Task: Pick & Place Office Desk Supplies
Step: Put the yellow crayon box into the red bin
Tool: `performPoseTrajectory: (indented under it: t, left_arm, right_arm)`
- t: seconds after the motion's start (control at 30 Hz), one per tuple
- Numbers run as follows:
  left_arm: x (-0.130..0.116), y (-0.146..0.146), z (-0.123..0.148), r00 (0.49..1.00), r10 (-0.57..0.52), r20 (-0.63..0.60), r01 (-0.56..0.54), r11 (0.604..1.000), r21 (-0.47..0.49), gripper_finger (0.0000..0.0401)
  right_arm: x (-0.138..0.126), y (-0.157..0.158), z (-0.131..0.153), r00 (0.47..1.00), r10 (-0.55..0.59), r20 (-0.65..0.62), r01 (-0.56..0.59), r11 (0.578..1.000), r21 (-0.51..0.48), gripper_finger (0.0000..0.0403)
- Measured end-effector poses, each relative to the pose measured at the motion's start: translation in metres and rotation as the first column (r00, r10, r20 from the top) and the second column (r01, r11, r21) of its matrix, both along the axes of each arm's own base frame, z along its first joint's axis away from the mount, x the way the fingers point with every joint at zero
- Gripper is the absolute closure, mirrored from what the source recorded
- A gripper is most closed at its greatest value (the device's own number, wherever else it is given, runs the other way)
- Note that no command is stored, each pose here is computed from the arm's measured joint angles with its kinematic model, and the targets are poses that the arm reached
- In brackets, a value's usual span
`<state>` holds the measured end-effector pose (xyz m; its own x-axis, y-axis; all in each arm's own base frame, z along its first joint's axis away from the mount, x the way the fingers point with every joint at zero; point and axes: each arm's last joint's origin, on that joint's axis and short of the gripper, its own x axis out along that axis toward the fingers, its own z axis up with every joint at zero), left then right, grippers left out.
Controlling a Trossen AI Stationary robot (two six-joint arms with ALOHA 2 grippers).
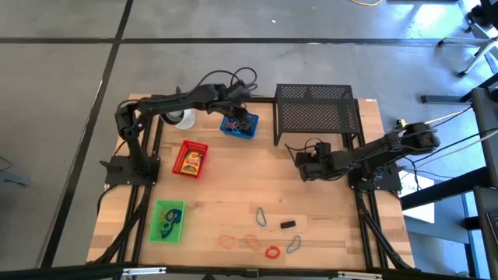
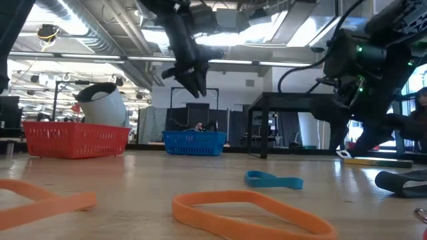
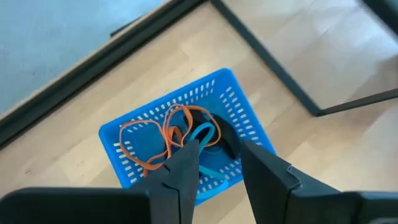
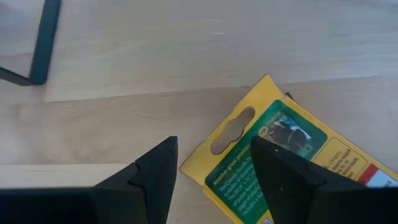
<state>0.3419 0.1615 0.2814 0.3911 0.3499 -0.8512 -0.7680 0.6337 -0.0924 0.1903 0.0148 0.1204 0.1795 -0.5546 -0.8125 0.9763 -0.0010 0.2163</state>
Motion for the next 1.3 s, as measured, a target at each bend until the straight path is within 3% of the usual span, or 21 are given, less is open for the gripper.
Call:
performPoseTrajectory:
  t: [0.23,0.73,0.97,1.17,1.3]
  left_arm:
    - [-0.011,-0.006,0.024,0.998,-0.003,0.064,0.001,0.999,0.034,0.0296]
    - [-0.011,-0.021,0.033,0.995,-0.042,0.087,0.038,0.998,0.047,0.0311]
    - [-0.008,-0.027,0.033,0.994,-0.06,0.086,0.056,0.997,0.047,0.0311]
    - [-0.006,-0.031,0.033,0.994,-0.073,0.086,0.069,0.997,0.047,0.0315]
    - [-0.006,-0.033,0.033,0.993,-0.077,0.085,0.074,0.996,0.047,0.0315]
  right_arm:
    - [0.004,0.001,-0.001,0.996,0.06,-0.063,-0.059,0.998,0.006,0.0224]
    - [0.011,0.006,0.003,0.96,0.247,-0.131,-0.233,0.965,0.117,0.0368]
    - [0.01,0.01,0.003,0.899,0.399,-0.182,-0.371,0.913,0.17,0.0398]
    - [0.007,0.022,0.01,0.798,0.581,-0.16,-0.533,0.804,0.263,0.0393]
    - [0.004,0.03,0.021,0.781,0.621,-0.068,-0.577,0.759,0.303,0.0393]
